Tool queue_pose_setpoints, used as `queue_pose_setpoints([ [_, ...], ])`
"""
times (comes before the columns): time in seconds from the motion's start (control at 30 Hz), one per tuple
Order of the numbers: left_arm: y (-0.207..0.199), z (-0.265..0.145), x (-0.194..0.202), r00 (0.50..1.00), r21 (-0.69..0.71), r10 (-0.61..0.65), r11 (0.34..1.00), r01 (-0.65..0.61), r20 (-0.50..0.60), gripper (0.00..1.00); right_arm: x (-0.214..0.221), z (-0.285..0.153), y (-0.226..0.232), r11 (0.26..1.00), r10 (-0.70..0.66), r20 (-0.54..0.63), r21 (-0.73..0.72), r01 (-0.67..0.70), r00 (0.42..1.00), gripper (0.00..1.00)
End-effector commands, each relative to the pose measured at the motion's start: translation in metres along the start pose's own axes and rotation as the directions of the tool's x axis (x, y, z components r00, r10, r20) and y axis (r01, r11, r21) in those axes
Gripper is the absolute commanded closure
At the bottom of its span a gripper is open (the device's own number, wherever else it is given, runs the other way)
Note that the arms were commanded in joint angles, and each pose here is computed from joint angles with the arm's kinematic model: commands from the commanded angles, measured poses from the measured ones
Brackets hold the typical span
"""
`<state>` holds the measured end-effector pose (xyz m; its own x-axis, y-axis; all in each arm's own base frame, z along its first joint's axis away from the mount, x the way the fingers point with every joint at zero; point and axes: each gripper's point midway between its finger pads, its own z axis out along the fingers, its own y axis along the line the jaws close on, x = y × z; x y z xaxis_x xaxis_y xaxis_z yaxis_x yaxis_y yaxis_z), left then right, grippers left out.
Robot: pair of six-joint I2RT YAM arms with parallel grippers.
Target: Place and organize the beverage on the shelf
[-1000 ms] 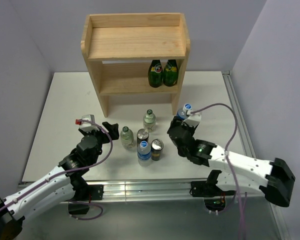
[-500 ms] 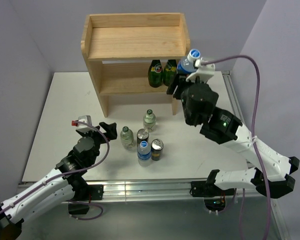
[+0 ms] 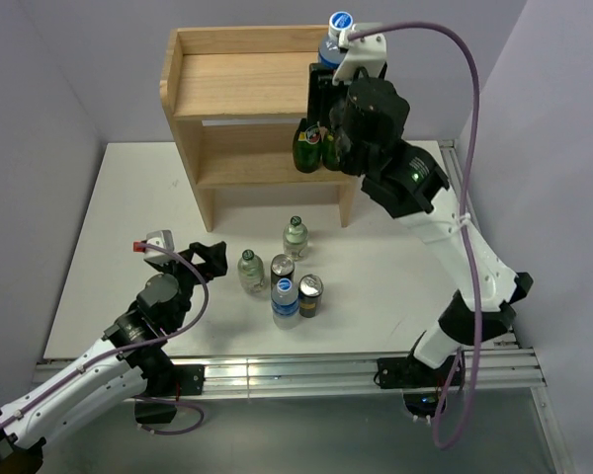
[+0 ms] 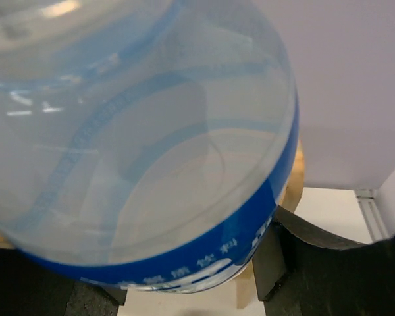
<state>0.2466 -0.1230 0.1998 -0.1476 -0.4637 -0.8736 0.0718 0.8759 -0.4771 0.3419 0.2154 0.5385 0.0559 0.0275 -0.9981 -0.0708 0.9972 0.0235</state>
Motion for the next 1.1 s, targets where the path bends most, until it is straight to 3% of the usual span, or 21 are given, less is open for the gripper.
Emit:
queue_pose_setpoints([
  [0.0,-0.003,-0.002,0.0,1.0,0.015,-0.025,1.0,0.025,0.002,0.03,-0.056,0.008,-0.027,0.997,0.07,0.141,0.014,-0.072,0.988,1.0],
  [0.4,-0.004,-0.001,-0.001,1.0,0.017,-0.025,1.0,0.025,0.0,0.03,-0.07,0.059,-0.055,0.99,0.112,0.214,0.059,-0.127,0.97,1.0],
  [1.07,-0.004,0.0,-0.001,1.0,0.01,-0.015,1.0,0.015,-0.002,0.03,-0.001,0.111,-0.062,0.984,0.138,0.101,0.102,-0.148,0.985,0.98],
])
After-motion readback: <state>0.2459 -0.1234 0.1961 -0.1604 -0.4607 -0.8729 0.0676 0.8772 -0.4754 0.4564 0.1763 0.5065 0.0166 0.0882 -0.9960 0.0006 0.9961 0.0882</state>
